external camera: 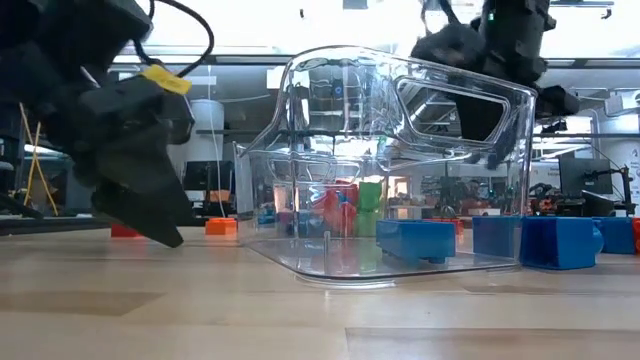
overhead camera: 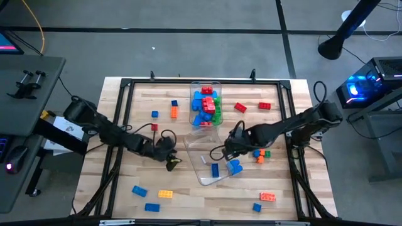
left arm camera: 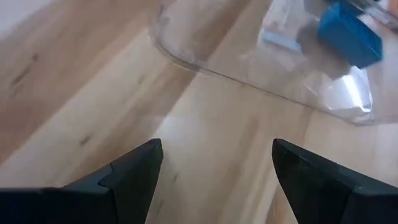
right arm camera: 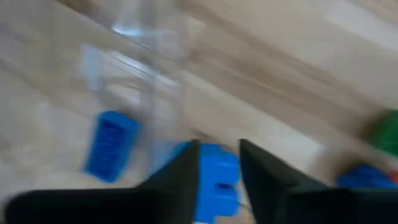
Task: Sort blocks by size
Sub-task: Move the item to the bottom transparent bin to the left
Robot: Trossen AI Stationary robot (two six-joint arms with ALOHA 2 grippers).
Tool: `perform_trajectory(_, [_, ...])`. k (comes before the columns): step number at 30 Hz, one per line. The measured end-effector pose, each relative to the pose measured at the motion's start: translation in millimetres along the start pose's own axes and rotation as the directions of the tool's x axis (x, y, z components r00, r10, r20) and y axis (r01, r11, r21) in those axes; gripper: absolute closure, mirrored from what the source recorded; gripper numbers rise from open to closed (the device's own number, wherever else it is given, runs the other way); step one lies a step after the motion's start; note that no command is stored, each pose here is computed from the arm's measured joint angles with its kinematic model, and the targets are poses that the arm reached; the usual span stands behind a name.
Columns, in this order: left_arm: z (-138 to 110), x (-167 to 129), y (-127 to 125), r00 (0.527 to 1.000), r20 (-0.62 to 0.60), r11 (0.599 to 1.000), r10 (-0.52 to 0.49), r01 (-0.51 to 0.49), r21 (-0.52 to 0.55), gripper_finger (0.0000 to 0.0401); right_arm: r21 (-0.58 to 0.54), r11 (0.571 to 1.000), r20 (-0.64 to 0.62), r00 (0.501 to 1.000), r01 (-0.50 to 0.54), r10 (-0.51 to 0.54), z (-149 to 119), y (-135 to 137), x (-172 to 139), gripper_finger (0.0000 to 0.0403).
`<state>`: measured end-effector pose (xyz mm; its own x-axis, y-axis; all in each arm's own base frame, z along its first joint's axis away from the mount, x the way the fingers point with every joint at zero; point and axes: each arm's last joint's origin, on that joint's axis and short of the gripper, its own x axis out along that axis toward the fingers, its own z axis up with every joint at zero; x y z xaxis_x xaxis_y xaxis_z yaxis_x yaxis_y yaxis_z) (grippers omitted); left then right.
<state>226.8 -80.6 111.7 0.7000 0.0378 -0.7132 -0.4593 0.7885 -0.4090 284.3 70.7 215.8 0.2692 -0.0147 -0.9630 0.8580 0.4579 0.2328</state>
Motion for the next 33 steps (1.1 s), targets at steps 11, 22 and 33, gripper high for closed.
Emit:
perform_trajectory(11, [34.6, 7.8, 16.0, 0.992, 0.126, 1.0, 0.008, -0.005, -0.025, 0.0107, 0.073, 0.994, 0.058, 0.996, -0.077, 0.073, -35.3, 14.7, -1.0, 0.0378])
perform_trajectory(22, [66.3, 10.6, 21.6, 0.981, 0.194, 1.0, -0.002, -0.002, 0.023, 0.0107, 0.125, 0.984, 0.075, 0.99, -0.126, 0.117, -55.6, 26.6, 11.7, 0.0401])
perform_trajectory(33, [72.0, 10.7, 19.7, 0.99, 0.129, 0.998, -0.065, 0.064, 0.014, 0.0107, 0.096, 0.988, 0.076, 0.99, -0.124, 0.117, -57.2, 31.6, 24.3, 0.0402])
